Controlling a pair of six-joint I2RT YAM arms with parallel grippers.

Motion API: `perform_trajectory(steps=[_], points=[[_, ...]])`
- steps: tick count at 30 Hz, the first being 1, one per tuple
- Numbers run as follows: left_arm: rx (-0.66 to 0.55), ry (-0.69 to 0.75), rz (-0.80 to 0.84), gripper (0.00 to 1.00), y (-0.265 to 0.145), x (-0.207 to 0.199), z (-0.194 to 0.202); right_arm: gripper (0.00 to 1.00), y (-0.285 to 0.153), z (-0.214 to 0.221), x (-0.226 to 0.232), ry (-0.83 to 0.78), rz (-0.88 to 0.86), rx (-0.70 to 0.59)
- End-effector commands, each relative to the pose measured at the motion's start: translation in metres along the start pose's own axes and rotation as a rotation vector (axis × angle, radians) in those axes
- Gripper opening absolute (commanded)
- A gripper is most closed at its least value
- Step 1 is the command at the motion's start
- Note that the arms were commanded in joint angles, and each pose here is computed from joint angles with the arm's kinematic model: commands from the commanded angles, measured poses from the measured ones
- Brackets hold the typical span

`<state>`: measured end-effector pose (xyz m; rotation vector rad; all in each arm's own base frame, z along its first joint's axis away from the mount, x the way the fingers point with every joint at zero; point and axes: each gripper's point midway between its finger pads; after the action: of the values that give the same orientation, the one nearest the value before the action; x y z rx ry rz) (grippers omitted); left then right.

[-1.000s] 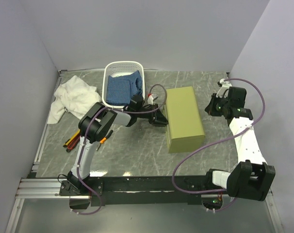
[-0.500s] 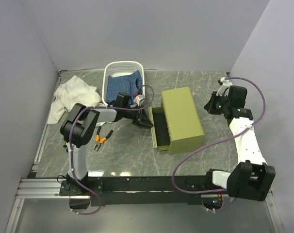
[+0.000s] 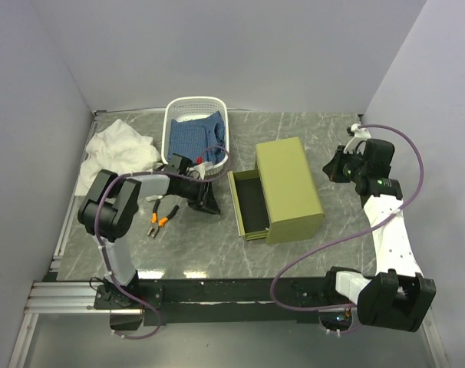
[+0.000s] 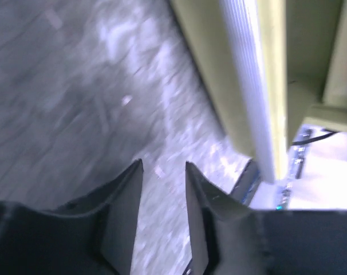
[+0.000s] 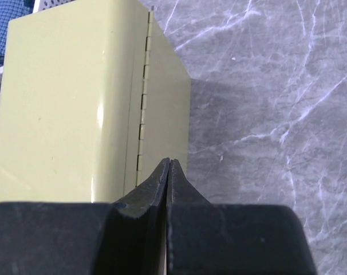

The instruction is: Sort the tools into containers

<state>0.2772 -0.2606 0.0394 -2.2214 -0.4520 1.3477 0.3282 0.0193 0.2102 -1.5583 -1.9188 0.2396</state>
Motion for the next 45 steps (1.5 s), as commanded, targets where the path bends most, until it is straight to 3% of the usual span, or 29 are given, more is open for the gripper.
perform_trajectory(steps=[1, 9, 16, 23, 29, 30, 32, 33, 35, 39, 40, 45], points=[[0.017, 0.164, -0.133, 0.47, -0.030, -0.004, -0.006, 0.00, -0.006, -0.007, 0.009, -0.018, -0.027, -0.042], [0.098, 0.449, -0.498, 0.55, -0.108, 0.018, 0.012, 0.00, -0.013, -0.018, 0.021, 0.014, -0.065, -0.078], [0.214, 0.464, -0.719, 0.55, -0.145, 0.054, 0.036, 0.00, -0.024, -0.015, 0.029, 0.040, -0.087, -0.123], [0.253, 0.406, -0.760, 0.54, -0.128, 0.086, 0.039, 0.00, -0.033, -0.009, 0.032, 0.044, -0.093, -0.139], [0.299, 0.367, -0.764, 0.46, -0.115, 0.104, 0.046, 0.00, -0.036, -0.001, 0.030, 0.057, -0.085, -0.148], [0.304, 0.368, -0.755, 0.33, -0.114, 0.104, 0.046, 0.00, -0.037, -0.001, 0.030, 0.058, -0.083, -0.155], [0.326, 0.351, -0.737, 0.22, -0.113, 0.101, 0.050, 0.00, -0.038, 0.002, 0.028, 0.062, -0.079, -0.154], [0.313, 0.346, -0.716, 0.09, -0.112, 0.095, 0.045, 0.00, -0.039, 0.003, 0.028, 0.063, -0.076, -0.154], [0.293, 0.329, -0.682, 0.01, -0.116, 0.078, 0.040, 0.00, -0.040, 0.002, 0.026, 0.063, -0.069, -0.161], [0.143, 0.346, -0.507, 0.01, -0.121, 0.013, -0.002, 0.00, -0.039, 0.001, 0.023, 0.062, -0.058, -0.161], [0.103, 0.350, -0.376, 0.01, -0.114, -0.015, -0.007, 0.00, -0.038, 0.001, 0.023, 0.062, -0.056, -0.161], [-0.144, 0.378, -0.066, 0.01, -0.122, -0.109, -0.055, 0.00, -0.038, 0.002, 0.017, 0.058, -0.037, -0.160]])
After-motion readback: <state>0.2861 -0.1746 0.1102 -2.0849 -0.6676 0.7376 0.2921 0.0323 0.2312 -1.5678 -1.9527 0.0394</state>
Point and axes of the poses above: each gripper's point midway between its finger pads, its own y axis out along the fingers, its own x axis along the line the jaws close on, z = x × y, and after that the axes turned 8 degrees about y, right-handed
